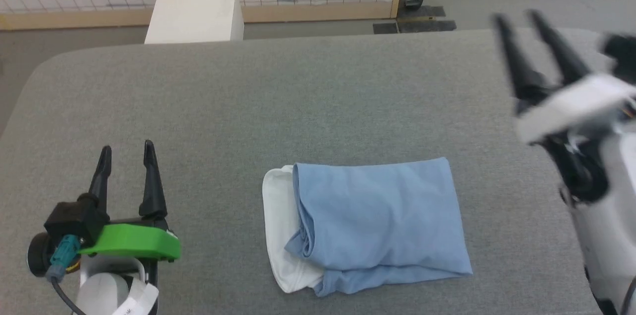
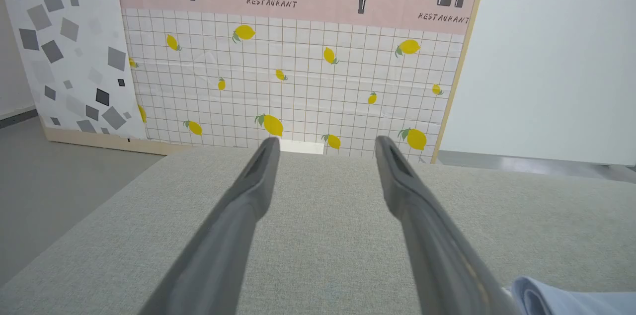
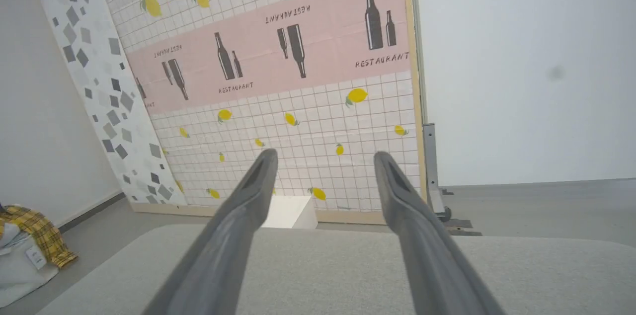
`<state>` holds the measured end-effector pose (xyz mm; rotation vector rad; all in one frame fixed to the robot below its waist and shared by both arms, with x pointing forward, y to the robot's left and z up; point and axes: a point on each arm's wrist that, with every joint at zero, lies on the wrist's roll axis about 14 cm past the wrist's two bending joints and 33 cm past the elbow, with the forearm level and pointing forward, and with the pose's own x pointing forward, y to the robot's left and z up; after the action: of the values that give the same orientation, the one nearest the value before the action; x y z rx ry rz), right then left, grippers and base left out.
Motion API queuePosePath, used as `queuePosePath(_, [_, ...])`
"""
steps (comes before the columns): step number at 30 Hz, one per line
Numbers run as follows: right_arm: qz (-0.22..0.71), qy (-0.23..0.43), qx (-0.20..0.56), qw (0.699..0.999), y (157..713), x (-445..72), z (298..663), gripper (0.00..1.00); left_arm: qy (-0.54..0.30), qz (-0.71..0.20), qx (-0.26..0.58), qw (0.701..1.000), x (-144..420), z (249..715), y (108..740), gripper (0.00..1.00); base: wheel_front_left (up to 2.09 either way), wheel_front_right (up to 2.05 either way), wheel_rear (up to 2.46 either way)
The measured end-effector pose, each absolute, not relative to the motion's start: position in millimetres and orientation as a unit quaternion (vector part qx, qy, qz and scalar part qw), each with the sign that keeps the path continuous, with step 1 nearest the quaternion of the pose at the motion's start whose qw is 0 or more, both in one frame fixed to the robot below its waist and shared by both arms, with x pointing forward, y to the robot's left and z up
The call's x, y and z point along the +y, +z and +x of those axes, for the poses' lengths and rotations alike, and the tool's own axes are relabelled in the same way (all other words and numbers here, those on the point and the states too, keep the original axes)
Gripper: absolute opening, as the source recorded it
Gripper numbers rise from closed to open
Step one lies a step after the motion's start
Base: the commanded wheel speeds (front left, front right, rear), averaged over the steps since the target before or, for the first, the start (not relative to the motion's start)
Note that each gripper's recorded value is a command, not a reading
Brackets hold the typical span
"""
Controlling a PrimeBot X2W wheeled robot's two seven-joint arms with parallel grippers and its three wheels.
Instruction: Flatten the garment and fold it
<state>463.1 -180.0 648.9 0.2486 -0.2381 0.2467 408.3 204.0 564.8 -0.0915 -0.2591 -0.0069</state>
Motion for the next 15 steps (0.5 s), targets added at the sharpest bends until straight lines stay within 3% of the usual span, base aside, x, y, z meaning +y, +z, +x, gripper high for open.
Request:
queuePosePath(6, [0.13, 0.011, -0.176, 0.976, 629.2, -239.2, 427.8, 1.0, -0.011, -0.048, -0.118, 0.992, 197.2, 403.8, 558.6, 1.0, 0.0, 0.0, 0.0])
queuePosePath(11, [0.117, -0.038, -0.139, 0.983, 585.7, -253.8, 403.2, 1.0, -0.011, -0.049, -0.102, 0.993, 194.4, 400.9, 548.6, 1.0, 0.0, 0.0, 0.0])
queuePosePath(15, [0.096, -0.042, -0.096, 0.99, 558.3, -249.2, 392.8, 1.0, -0.007, -0.049, -0.085, 0.995, 194.8, 398.9, 538.4, 1.0, 0.0, 0.0, 0.0])
